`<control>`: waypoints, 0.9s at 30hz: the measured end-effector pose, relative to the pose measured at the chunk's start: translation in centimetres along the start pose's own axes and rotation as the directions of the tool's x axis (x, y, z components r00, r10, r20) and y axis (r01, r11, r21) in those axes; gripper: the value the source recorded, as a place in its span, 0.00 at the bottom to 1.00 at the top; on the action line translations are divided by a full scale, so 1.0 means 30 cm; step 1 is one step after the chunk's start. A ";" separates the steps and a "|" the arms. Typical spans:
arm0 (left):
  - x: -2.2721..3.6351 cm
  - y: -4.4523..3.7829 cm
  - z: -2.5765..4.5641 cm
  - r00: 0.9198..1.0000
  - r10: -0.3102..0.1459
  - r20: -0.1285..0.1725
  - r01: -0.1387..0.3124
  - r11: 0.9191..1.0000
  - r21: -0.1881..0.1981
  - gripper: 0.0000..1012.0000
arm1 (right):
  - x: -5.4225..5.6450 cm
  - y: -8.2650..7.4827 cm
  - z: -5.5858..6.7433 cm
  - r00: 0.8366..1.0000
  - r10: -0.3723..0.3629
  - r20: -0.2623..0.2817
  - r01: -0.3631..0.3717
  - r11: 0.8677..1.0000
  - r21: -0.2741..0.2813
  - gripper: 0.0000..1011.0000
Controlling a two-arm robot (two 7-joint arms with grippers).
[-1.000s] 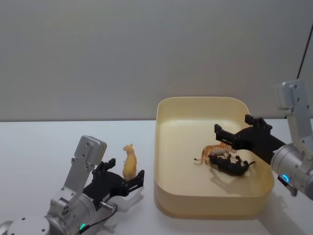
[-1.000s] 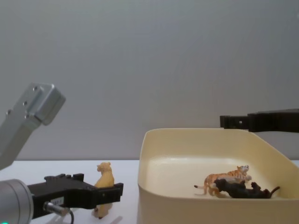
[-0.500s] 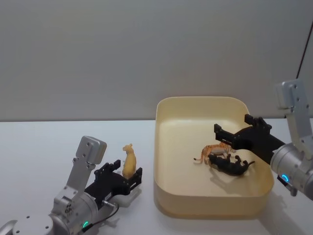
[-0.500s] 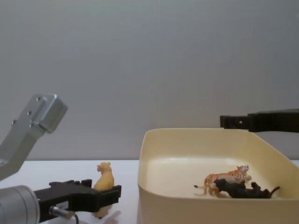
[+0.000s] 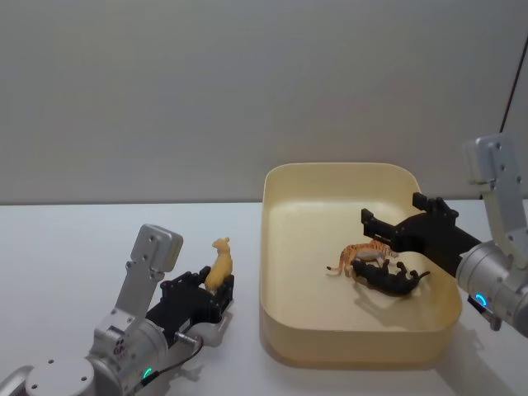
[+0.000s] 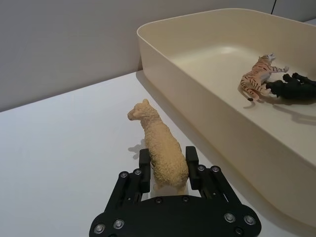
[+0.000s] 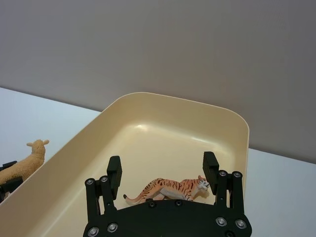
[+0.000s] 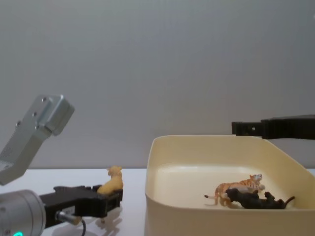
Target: Pick up the toy alternately with two hands and place it into the central storage box.
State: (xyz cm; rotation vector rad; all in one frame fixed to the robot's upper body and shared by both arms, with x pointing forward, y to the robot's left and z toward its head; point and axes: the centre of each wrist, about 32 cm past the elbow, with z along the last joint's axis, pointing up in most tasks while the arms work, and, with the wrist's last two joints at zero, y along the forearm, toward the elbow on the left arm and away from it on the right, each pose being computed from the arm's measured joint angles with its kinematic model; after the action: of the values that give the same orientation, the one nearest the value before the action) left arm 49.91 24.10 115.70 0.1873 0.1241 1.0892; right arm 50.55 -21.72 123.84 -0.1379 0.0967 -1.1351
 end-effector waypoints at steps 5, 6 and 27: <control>-0.010 -0.001 0.031 0.999 0.028 0.020 -0.027 0.999 -0.016 0.35 | 0.000 0.000 0.000 1.000 0.000 0.000 0.000 1.000 0.000 0.99; -0.012 -0.001 0.036 0.999 0.032 0.024 -0.032 0.999 -0.020 0.33 | 0.000 0.000 0.000 1.000 0.000 0.000 0.000 1.000 0.000 0.99; -0.032 -0.038 0.220 0.988 0.088 0.126 -0.072 0.989 -0.130 0.33 | 0.000 0.000 0.000 1.000 0.000 0.000 0.000 1.000 0.000 0.99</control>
State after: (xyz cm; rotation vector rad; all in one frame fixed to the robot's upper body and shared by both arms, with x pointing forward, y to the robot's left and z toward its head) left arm 51.72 22.14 121.92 0.1522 -0.0708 1.1575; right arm 50.55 -21.72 123.84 -0.1378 0.0966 -1.1351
